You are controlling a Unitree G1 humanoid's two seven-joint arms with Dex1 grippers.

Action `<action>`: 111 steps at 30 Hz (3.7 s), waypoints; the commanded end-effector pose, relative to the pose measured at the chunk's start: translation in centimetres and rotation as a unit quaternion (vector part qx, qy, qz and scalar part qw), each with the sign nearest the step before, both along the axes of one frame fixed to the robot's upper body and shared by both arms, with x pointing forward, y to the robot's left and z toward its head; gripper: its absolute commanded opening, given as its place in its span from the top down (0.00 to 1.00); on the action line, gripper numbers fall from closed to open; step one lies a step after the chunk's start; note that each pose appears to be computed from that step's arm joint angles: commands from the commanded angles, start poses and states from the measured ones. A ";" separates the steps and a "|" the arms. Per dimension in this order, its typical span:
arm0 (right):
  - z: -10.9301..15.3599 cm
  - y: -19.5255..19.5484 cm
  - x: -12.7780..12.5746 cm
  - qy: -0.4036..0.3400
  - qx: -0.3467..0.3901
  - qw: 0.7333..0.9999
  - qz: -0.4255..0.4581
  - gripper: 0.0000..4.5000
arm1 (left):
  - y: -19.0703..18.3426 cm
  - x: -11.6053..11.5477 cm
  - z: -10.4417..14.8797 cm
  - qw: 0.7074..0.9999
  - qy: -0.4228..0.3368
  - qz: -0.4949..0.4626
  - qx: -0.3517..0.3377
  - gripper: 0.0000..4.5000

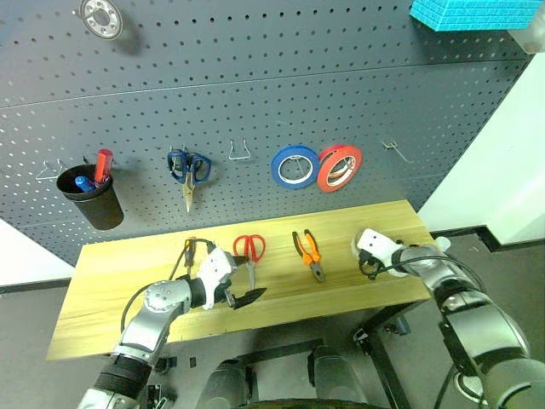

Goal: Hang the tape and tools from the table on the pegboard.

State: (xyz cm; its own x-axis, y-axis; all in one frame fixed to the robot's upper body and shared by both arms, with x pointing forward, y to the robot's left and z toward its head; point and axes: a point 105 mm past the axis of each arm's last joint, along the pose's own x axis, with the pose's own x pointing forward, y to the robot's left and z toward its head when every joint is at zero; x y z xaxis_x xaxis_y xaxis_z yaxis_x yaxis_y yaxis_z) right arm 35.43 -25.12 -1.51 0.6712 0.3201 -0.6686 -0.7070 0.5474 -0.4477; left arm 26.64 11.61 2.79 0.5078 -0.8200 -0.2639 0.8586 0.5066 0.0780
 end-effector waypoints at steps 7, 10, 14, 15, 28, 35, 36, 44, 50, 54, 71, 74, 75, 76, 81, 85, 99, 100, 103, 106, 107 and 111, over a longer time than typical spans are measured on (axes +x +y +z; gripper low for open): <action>10.0 -0.4 -2.7 -0.357 -0.098 0.929 0.013 0.99 | 1.8 1.1 4.9 0.993 -0.090 0.049 -0.061 0.00; 12.1 -0.3 -3.0 -0.417 -0.147 0.897 0.027 0.99 | 1.8 1.5 5.3 0.991 -0.100 0.052 -0.068 0.00; 15.2 0.2 -0.8 -0.449 -0.163 0.877 0.046 0.99 | 1.5 2.0 5.6 0.991 -0.104 0.048 -0.070 0.00; 15.4 0.3 -0.3 -0.446 -0.158 0.880 0.051 0.99 | 1.4 2.0 5.5 0.991 -0.104 0.047 -0.066 0.00; 13.7 1.0 5.6 -0.327 -0.125 0.933 0.089 0.99 | 1.7 0.7 4.3 0.992 -0.102 0.049 -0.054 0.00; 13.9 0.8 5.7 -0.339 -0.131 0.927 0.091 0.93 | 2.0 0.4 4.2 0.992 -0.101 0.055 -0.052 0.00; 14.2 0.9 5.6 -0.357 -0.142 0.918 0.095 0.87 | 2.2 0.3 4.2 0.992 -0.100 0.058 -0.051 0.00; 13.6 1.9 4.3 -0.386 -0.154 0.902 0.116 0.75 | 2.2 0.0 3.9 0.994 -0.086 0.045 -0.046 0.00; 12.1 3.0 2.6 -0.344 -0.104 0.922 0.148 0.75 | 2.2 0.9 4.4 0.993 -0.100 0.045 -0.041 0.00; 8.5 5.2 0.2 -0.252 -0.030 0.954 0.162 0.46 | 3.3 0.9 3.4 0.995 -0.087 0.050 -0.014 0.00; 1.7 17.0 -0.4 0.137 0.180 0.964 -0.141 0.01 | 8.8 3.4 0.6 0.992 0.003 0.005 0.130 0.00; 1.7 17.5 0.5 0.127 0.162 0.966 -0.156 0.01 | 8.6 2.9 0.1 0.990 0.031 -0.023 0.133 0.00; 1.8 17.8 0.8 0.128 0.161 0.966 -0.158 0.01 | 8.6 2.7 0.0 0.990 0.041 -0.032 0.134 0.00; 1.7 18.0 1.0 0.127 0.158 0.966 -0.159 0.01 | 8.6 2.5 -0.2 0.989 0.052 -0.040 0.133 0.00; 1.0 18.5 2.1 0.126 0.135 0.967 -0.176 0.01 | 8.6 2.3 -0.6 0.987 0.072 -0.053 0.135 0.00; 0.5 18.9 2.7 0.133 0.142 0.961 -0.197 0.01 | 8.5 2.3 -0.6 0.988 0.074 -0.053 0.128 0.00; -1.6 20.7 1.9 0.174 0.146 0.950 -0.216 0.01 | 8.8 2.0 -0.4 0.989 0.074 -0.042 0.119 0.00; -1.6 20.9 1.9 0.174 0.149 0.949 -0.217 0.01 | 8.8 2.0 -0.4 0.989 0.074 -0.042 0.118 0.00; -1.7 21.0 2.0 0.171 0.151 0.949 -0.218 0.01 | 8.7 2.0 -0.4 0.990 0.073 -0.040 0.115 0.00; -1.8 20.8 2.2 0.163 0.150 0.949 -0.224 0.01 | 8.6 1.9 -0.4 0.990 0.073 -0.040 0.111 0.00; -1.8 20.8 2.2 0.162 0.151 0.949 -0.225 0.01 | 8.6 1.9 -0.4 0.990 0.073 -0.040 0.111 0.00; -2.0 20.7 2.2 0.156 0.145 0.950 -0.229 0.01 | 8.5 1.8 -0.3 0.991 0.071 -0.038 0.108 0.00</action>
State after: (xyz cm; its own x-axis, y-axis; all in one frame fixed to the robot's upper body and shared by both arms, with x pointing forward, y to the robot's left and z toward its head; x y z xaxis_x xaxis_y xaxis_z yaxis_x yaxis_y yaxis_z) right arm 36.72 -5.42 -4.76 0.5336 0.2259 -0.8150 -0.4254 0.9046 -0.0278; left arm 28.08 19.91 1.34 0.3593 -0.7649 -0.5346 0.9115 0.4105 0.0253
